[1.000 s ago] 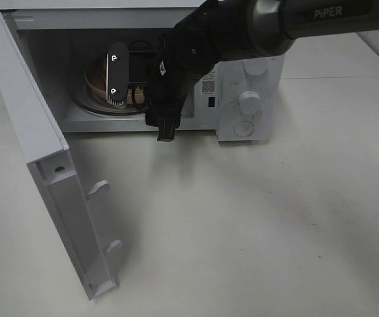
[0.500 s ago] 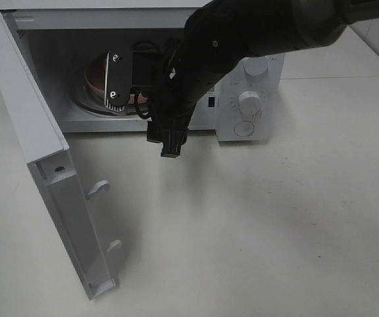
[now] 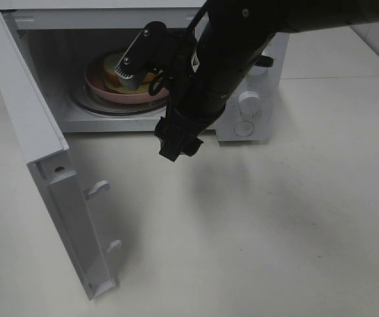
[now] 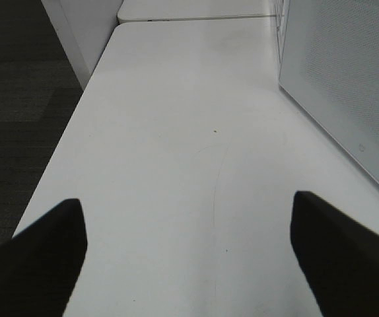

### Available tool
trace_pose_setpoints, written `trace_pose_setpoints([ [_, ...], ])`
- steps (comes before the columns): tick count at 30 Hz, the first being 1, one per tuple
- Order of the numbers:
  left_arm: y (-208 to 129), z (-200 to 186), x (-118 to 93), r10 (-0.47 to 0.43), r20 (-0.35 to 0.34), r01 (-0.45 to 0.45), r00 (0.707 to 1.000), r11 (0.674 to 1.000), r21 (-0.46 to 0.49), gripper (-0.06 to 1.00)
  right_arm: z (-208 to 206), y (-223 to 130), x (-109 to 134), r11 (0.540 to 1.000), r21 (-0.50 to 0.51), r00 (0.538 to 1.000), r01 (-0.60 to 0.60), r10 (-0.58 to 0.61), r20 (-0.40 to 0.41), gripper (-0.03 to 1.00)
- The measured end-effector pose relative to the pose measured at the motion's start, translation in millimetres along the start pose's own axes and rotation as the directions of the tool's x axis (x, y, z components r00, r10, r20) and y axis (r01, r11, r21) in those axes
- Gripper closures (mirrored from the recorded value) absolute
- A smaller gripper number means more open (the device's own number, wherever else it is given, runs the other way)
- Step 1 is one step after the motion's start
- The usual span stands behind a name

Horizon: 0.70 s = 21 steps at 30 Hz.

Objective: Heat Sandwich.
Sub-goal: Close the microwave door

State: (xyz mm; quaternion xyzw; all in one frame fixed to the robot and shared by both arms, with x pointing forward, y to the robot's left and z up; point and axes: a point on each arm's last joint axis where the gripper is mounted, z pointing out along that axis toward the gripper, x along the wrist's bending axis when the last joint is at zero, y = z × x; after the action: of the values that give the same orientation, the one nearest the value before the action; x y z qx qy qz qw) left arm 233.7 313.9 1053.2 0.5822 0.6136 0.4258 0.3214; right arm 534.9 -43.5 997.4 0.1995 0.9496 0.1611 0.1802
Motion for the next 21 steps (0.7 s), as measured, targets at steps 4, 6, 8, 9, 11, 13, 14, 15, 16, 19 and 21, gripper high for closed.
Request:
trace_pose_setpoints([
  [4, 0, 0, 0, 0.0, 0.0, 0.0, 1.0, 1.0, 0.0, 0.17, -11, -6, 0, 0.987, 0.057, 0.989, -0.147, 0.147, 0.002, 0.21],
  [6, 0, 0, 0, 0.0, 0.0, 0.0, 1.0, 1.0, 0.0, 0.17, -24, -9, -1, 0.96, 0.073, 0.963, -0.27, 0.27, 0.013, 0.21],
  [8, 0, 0, 0, 0.0, 0.0, 0.0, 1.0, 1.0, 0.0, 0.17, -35, -12, -1, 0.921, 0.089, 0.925, -0.38, 0.379, 0.027, 0.21],
  [9, 0, 0, 0, 0.0, 0.0, 0.0, 1.0, 1.0, 0.0, 0.17, -35, -12, -1, 0.921, 0.089, 0.925, -0.38, 0.379, 0.027, 0.21],
  [11, 0, 0, 0, 0.0, 0.0, 0.0, 1.0, 1.0, 0.0, 0.17, -43, -14, -1, 0.888, 0.104, 0.894, -0.447, 0.446, 0.038, 0.21],
  [13, 0, 0, 0, 0.0, 0.0, 0.0, 1.0, 1.0, 0.0, 0.17, -55, -20, -4, 0.822, 0.121, 0.83, -0.557, 0.554, 0.06, 0.21],
  [14, 0, 0, 0, 0.0, 0.0, 0.0, 1.0, 1.0, 0.0, 0.17, -55, -20, -4, 0.822, 0.121, 0.83, -0.557, 0.554, 0.06, 0.21],
  [15, 0, 0, 0, 0.0, 0.0, 0.0, 1.0, 1.0, 0.0, 0.17, -59, -23, -6, 0.796, 0.132, 0.806, -0.591, 0.587, 0.072, 0.21],
  [16, 0, 0, 0, 0.0, 0.0, 0.0, 1.0, 1.0, 0.0, 0.17, -61, -26, -9, 0.774, 0.142, 0.786, -0.617, 0.612, 0.084, 0.21],
  [19, 0, 0, 0, 0.0, 0.0, 0.0, 1.0, 1.0, 0.0, 0.17, -69, -38, -18, 0.711, 0.184, 0.733, -0.679, 0.668, 0.127, 0.21],
  [21, 0, 0, 0, 0.0, 0.0, 0.0, 1.0, 1.0, 0.0, 0.17, -73, -46, -24, 0.677, 0.214, 0.709, -0.704, 0.688, 0.156, 0.21],
])
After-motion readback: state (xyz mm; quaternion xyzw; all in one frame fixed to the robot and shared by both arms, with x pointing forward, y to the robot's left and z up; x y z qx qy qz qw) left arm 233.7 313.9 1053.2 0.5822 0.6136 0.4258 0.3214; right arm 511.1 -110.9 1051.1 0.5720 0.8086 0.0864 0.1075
